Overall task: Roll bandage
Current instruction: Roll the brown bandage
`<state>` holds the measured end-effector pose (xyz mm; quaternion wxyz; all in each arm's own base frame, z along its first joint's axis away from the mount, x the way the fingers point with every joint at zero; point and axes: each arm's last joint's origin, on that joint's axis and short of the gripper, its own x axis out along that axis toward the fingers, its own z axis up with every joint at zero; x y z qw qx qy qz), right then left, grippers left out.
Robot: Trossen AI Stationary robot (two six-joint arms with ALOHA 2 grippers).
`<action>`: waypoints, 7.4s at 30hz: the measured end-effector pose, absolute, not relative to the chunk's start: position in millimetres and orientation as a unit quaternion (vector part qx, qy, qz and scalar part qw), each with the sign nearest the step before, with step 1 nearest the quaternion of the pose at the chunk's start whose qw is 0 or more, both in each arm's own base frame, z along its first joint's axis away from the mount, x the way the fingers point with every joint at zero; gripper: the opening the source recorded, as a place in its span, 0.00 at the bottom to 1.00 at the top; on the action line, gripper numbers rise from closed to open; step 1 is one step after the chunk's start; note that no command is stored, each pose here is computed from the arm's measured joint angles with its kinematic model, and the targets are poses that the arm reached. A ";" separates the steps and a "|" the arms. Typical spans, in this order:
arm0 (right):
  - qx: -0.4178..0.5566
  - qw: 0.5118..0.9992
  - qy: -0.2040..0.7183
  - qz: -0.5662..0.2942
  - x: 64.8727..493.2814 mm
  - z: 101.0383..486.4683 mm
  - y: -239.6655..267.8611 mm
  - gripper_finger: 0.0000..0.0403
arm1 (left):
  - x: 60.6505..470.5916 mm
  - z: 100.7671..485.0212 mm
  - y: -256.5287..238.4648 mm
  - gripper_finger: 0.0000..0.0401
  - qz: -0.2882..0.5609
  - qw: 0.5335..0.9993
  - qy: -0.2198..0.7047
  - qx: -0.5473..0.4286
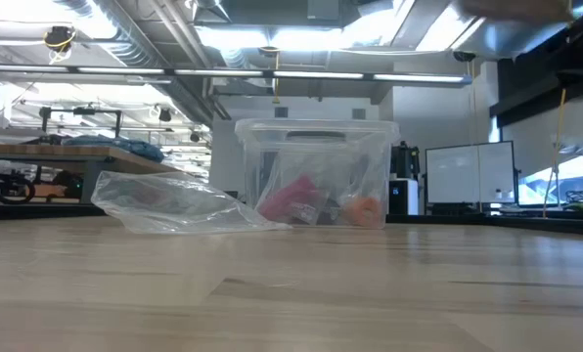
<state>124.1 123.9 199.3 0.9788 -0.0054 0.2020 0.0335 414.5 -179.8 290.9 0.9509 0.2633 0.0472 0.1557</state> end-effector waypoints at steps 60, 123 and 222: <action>0.094 0.984 0.119 0.094 121.9 210.8 127.2 0.01 | 421.1 299.6 -161.1 0.00 0.196 0.946 0.023 0.256; -0.024 0.982 0.184 -0.036 153.7 248.2 132.5 0.40 | 429.8 251.6 -152.6 0.00 0.090 0.960 0.156 0.214; 0.003 0.914 0.398 0.083 139.5 120.7 127.7 0.40 | 485.8 129.3 -107.8 0.37 0.102 0.970 0.201 -0.090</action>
